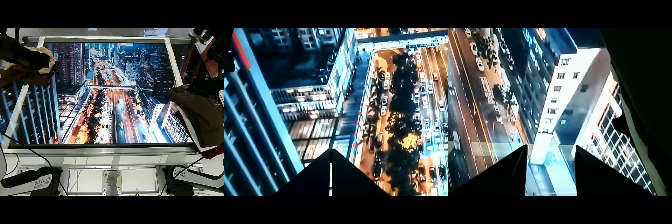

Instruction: Fold the shirts.

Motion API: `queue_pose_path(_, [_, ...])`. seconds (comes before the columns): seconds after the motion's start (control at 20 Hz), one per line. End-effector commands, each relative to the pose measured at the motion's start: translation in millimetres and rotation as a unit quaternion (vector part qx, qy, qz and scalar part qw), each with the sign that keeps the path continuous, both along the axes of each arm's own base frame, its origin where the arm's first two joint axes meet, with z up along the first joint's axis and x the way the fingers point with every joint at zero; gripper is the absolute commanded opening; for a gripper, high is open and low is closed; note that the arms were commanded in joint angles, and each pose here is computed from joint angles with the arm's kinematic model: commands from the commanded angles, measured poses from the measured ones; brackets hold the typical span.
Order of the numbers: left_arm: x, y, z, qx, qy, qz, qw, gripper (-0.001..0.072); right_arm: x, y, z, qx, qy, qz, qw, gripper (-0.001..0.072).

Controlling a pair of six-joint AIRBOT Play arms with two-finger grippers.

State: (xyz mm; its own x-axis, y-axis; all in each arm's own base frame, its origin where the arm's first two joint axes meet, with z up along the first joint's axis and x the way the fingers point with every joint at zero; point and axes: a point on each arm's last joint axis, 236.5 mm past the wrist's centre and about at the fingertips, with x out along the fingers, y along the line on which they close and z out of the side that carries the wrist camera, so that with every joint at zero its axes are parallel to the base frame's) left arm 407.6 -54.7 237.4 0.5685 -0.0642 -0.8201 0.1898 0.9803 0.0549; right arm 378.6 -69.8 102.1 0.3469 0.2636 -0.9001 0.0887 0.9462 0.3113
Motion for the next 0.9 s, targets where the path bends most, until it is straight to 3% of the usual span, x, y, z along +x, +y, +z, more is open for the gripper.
queue_pose_path(0.0, [0.1, 0.3, 0.3, 0.001, -0.001, 0.0, 1.0, 0.0013, 0.0, 0.5, 0.1, 0.0, 0.0, 0.0, 1.0, 0.0342])
queue_pose_path(0.15, [4.5, 7.3, 2.8, 0.02, -0.012, -0.001, 1.0, 0.0013, 0.0, 0.5, 0.1, 0.0, 0.0, 0.0, 1.0, 0.0342])
queue_pose_path(0.3, [27.1, 53.7, 15.8, 0.111, -0.06, 0.045, 0.991, 0.0023, 0.0, 0.5, 0.1, 0.0, 0.0, 0.0, 1.0, 0.0342])
queue_pose_path(0.35, [35.9, 69.6, 19.2, 0.141, -0.075, 0.061, 0.985, 0.0072, 0.0, 0.6, 0.2, 0.0, 0.0, 0.001, 1.0, 0.0342])
queue_pose_path(0.45, [62.7, 92.3, 20.4, 0.145, -0.115, 0.092, 0.978, 0.0551, 0.0, 0.5, 0.1, 0.0, 0.0, 0.0, 1.0, 0.0342])
queue_pose_path(0.5, [77.3, 108.3, 14.6, 0.132, -0.128, 0.122, 0.975, 0.0609, 0.0, 0.5, 0.1, 0.0, 0.0, 0.001, 1.0, 0.0342])
queue_pose_path(0.7, [95.5, 190.6, -68.5, 0.054, -0.058, 0.296, 0.952, 0.0603, 0.0, 0.4, 0.1, 0.0, 0.0, 0.001, 1.0, 0.0342])
queue_pose_path(0.85, [79.2, 231.7, -157.4, 0.029, 0.065, 0.354, 0.932, 0.0604, 8.3, -2.3, 2.5, -0.004, -0.017, -0.006, 1.0, 0.0342])
